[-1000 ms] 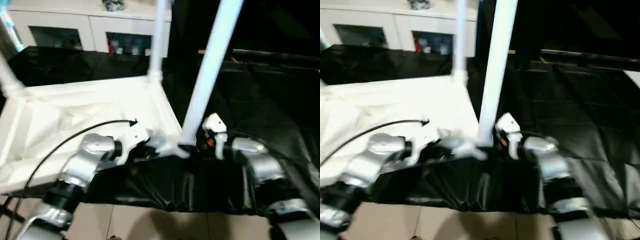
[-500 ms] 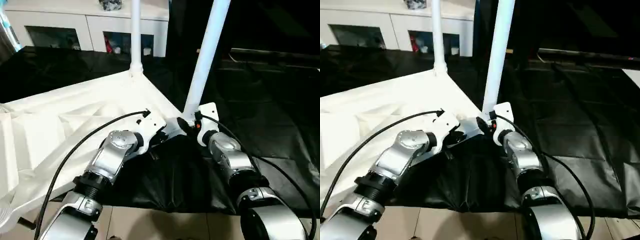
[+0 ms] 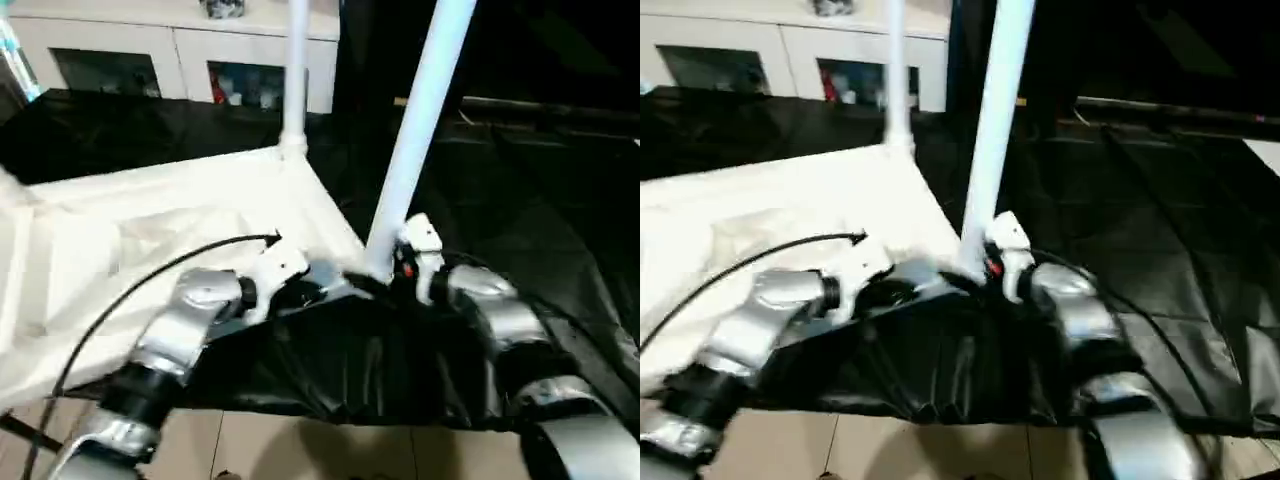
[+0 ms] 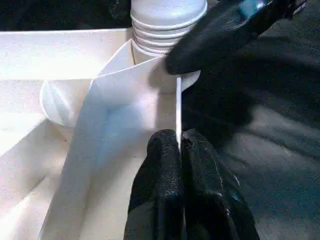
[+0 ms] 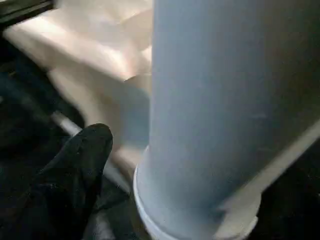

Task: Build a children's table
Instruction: Rotate leg to tighten

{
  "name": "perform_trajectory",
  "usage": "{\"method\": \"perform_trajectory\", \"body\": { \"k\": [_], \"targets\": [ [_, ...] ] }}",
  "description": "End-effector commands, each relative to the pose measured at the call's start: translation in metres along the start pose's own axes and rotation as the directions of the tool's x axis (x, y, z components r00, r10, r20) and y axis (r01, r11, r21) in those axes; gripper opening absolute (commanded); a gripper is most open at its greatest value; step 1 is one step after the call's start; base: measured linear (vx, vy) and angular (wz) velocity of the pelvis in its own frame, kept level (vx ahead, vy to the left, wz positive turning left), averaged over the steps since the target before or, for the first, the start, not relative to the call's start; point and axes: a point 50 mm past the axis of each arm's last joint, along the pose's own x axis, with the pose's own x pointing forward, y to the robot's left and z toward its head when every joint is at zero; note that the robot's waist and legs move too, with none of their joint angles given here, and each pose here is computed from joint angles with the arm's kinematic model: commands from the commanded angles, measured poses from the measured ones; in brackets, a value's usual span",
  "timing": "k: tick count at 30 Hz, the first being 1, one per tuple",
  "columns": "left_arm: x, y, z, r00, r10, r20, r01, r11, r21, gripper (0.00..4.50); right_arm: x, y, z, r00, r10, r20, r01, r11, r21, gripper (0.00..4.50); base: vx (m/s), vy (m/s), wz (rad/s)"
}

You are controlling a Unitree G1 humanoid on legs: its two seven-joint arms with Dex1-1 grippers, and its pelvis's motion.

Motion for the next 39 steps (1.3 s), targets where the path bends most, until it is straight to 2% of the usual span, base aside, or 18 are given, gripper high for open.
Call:
{"method": "perform_trajectory", "body": {
  "k": [1,3,7,8,12,19,23,26,28,29,33,37,39],
  "targets": [
    [0.001,-0.004,0.017,0.995,-0.065,0.075,0.06,0.996,0.071,0.0,-0.001,0.007,0.005,0.993,0.121,-0.01,-0.121,0.992,-0.027,4.27,0.0,0.0,0.0],
    [-0.002,-0.004,0.017,0.995,-0.075,0.068,0.07,0.995,0.076,0.0,-0.005,0.008,0.004,0.986,0.164,-0.029,-0.165,0.985,-0.039,4.27,0.0,0.0,0.0],
    [-0.008,-0.004,0.013,0.991,-0.119,0.058,0.114,0.99,0.084,0.0,-0.009,0.012,0.003,0.973,0.225,-0.053,-0.228,0.972,-0.053,3.94,0.0,0.0,0.0],
    [-0.009,-0.004,0.013,0.991,-0.125,0.055,0.12,0.989,0.083,0.0,-0.009,0.013,0.003,0.971,0.234,-0.055,-0.237,0.97,-0.052,3.71,0.0,0.0,0.0],
    [-0.01,-0.002,0.011,0.989,-0.136,0.051,0.131,0.988,0.077,0.0,-0.009,0.018,0.003,0.959,0.277,-0.062,-0.28,0.959,-0.052,3.49,0.0,0.0,0.0],
    [-0.009,-0.002,0.01,0.988,-0.144,0.048,0.14,0.988,0.065,0.0,-0.007,0.023,0.0,0.953,0.296,-0.067,-0.299,0.953,-0.042,2.98,0.0,0.0,0.0],
    [-0.005,0.003,0.009,0.998,-0.048,0.046,0.046,0.998,0.038,0.0,0.006,0.023,-0.002,0.985,0.172,-0.02,-0.172,0.985,-0.006,2.78,0.0,0.0,0.0],
    [0.002,0.011,0.013,0.997,0.068,0.043,-0.069,0.997,0.016,0.0,0.022,0.016,-0.005,0.999,-0.05,-0.002,0.05,0.998,0.037,2.75,0.0,0.0,0.0],
    [0.009,0.015,0.017,0.989,0.142,0.029,-0.142,0.99,-0.004,0.0,0.033,0.016,-0.006,0.988,-0.155,0.009,0.154,0.983,0.099,2.74,0.0,0.0,0.0],
    [0.015,0.015,0.022,0.983,0.183,0.031,-0.183,0.983,-0.015,0.0,0.044,0.016,-0.004,0.971,-0.239,0.02,0.233,0.96,0.158,2.74,0.0,0.0,0.0],
    [0.028,0.02,0.033,0.951,0.305,0.041,-0.301,0.95,-0.076,0.0,0.06,0.017,-0.001,0.927,-0.376,0.008,0.364,0.9,0.239,2.72,0.0,0.0,0.0],
    [0.04,0.018,0.041,0.938,0.342,0.052,-0.335,0.936,-0.104,0.0,0.072,0.016,0.006,0.883,-0.469,-0.004,0.453,0.853,0.26,2.72,0.0,0.0,0.0],
    [0.047,0.013,0.044,0.944,0.322,0.069,-0.314,0.944,-0.099,0.0,0.076,0.017,0.012,0.887,-0.461,0.025,0.442,0.864,0.242,2.72,0.0,0.0,0.0]
  ]
}}
